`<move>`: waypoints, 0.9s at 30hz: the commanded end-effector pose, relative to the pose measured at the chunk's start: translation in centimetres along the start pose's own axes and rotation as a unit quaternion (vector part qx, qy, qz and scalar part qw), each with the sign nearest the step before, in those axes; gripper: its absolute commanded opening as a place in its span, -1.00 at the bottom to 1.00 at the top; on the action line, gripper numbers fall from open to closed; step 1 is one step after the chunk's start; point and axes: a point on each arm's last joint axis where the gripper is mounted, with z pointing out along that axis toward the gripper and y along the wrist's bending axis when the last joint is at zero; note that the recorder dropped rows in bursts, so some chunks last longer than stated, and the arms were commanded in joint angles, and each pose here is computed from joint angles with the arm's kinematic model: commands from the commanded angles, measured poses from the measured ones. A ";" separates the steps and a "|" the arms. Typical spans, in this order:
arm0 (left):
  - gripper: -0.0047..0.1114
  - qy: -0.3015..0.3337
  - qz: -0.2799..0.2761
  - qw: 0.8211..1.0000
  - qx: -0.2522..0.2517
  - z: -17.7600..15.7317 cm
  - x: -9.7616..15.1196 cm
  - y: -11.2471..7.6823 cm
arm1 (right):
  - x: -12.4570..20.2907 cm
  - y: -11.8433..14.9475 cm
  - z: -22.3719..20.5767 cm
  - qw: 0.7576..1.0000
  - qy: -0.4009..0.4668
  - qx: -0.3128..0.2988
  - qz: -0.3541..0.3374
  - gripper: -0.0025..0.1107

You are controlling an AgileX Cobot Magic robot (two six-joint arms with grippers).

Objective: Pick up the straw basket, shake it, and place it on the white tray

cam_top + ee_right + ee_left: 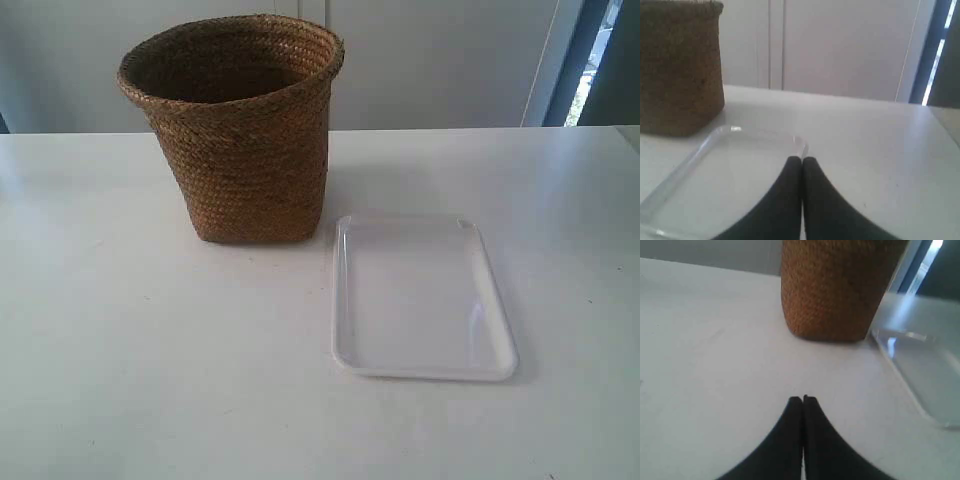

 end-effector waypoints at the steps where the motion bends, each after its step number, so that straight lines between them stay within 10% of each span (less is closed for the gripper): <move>1: -0.92 -0.070 -0.086 0.994 0.010 -0.1 -1.1 0.0 | -1.2 -0.1 -0.1 0.997 -0.075 0.005 0.031 -0.96; 8: -0.92 -0.179 -0.100 0.979 0.019 -0.6 -3.1 0.0 | -2.6 -0.2 -0.4 0.983 -0.152 -0.003 0.100 -0.96; 13: -0.92 -0.268 -0.066 0.961 0.028 -1.5 -5.1 -0.3 | -4.9 -0.4 -1.6 0.929 -0.286 -0.048 0.231 -0.96; 27: -0.92 -0.125 0.004 0.992 -0.023 7.3 -15.1 -2.5 | -13.9 -0.8 9.0 0.969 -0.167 -0.014 0.184 -0.96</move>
